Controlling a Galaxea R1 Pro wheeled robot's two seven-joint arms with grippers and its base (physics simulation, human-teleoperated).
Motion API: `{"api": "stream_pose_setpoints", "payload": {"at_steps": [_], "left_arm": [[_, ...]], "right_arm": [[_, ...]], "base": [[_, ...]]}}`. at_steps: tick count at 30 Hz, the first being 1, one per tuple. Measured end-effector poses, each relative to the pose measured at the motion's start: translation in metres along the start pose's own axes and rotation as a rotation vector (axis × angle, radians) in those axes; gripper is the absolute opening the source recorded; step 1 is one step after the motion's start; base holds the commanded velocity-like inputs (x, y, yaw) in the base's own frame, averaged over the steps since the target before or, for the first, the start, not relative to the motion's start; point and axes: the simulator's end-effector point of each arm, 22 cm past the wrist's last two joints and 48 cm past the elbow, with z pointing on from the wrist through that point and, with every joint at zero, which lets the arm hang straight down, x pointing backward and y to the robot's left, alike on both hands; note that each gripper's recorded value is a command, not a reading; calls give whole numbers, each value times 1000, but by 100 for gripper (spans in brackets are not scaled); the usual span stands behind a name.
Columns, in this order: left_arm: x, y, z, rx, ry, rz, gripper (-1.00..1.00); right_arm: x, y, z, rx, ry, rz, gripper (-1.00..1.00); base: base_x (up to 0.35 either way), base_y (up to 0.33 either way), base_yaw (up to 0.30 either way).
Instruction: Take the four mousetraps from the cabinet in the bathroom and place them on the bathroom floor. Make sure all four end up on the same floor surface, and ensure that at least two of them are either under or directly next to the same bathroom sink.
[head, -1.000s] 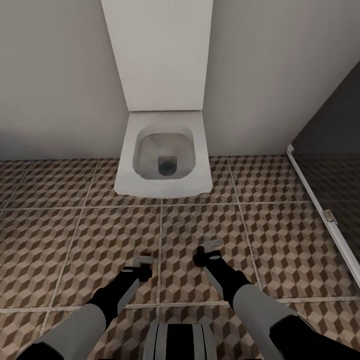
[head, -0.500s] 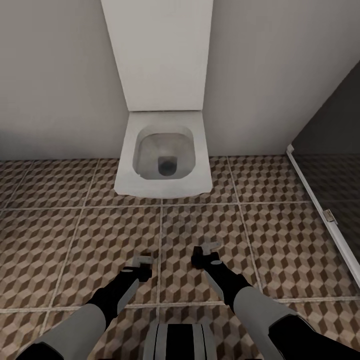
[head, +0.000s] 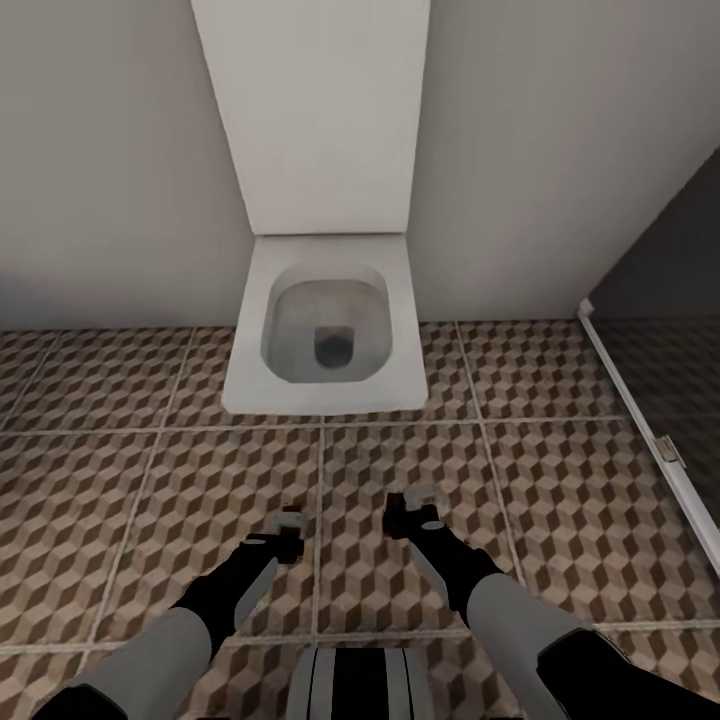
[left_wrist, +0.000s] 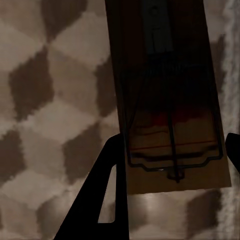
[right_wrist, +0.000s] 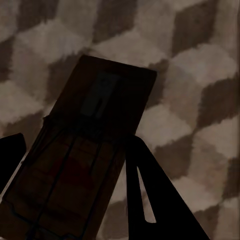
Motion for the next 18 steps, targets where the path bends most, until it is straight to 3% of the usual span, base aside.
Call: {"api": "stream_pose_setpoints", "payload": {"at_steps": [12, 18], "left_arm": [[0, 1, 0, -1, 0, 0, -100], [1, 0, 0, -1, 2, 0, -100]], "right_arm": [[0, 0, 0, 0, 0, 0, -100], [0, 0, 0, 0, 0, 0, -100]], "base": [[211, 4, 0], [211, 99, 0]]}}
